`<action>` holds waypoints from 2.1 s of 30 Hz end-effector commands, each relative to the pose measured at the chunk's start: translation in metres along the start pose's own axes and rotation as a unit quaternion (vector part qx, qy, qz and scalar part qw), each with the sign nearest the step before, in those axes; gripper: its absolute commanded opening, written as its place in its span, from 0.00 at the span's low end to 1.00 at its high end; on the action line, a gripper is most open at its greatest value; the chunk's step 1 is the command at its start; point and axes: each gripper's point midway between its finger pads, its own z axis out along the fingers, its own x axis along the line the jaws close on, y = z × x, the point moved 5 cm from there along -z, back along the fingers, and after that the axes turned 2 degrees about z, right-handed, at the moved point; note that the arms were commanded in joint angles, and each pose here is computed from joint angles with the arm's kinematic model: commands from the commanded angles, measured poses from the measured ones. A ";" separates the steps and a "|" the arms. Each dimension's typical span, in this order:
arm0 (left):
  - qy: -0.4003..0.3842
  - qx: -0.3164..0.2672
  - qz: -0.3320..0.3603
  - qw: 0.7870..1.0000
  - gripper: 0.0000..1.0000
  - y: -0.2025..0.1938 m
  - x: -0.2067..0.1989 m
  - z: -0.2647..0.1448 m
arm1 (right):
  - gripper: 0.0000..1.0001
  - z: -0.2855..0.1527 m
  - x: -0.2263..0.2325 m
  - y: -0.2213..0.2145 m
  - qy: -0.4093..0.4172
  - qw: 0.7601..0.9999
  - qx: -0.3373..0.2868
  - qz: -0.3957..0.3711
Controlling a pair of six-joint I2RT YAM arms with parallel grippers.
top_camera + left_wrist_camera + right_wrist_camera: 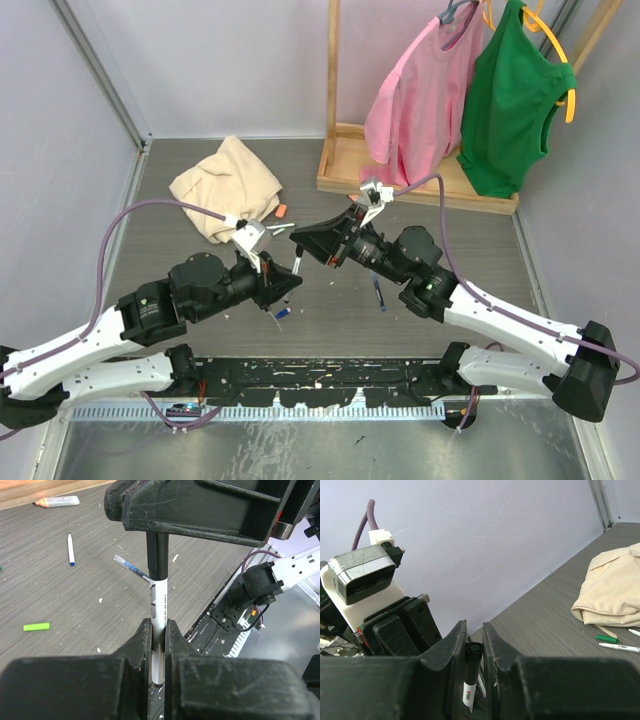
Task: Insert the pens into the pen caps
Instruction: Press the pen cap onto the pen.
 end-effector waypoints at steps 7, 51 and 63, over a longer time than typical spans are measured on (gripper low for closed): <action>-0.052 -0.289 -0.030 0.955 0.00 0.152 -0.032 -0.048 | 0.00 -0.042 -0.014 -0.125 -0.031 0.972 0.224 0.059; -0.044 -0.325 -0.041 0.944 0.00 0.160 -0.027 -0.064 | 0.00 -0.066 0.000 -0.215 -0.058 0.954 0.292 0.040; -0.042 -0.322 -0.041 0.945 0.00 0.158 -0.026 -0.063 | 0.00 -0.062 0.002 -0.211 -0.063 0.957 0.283 0.023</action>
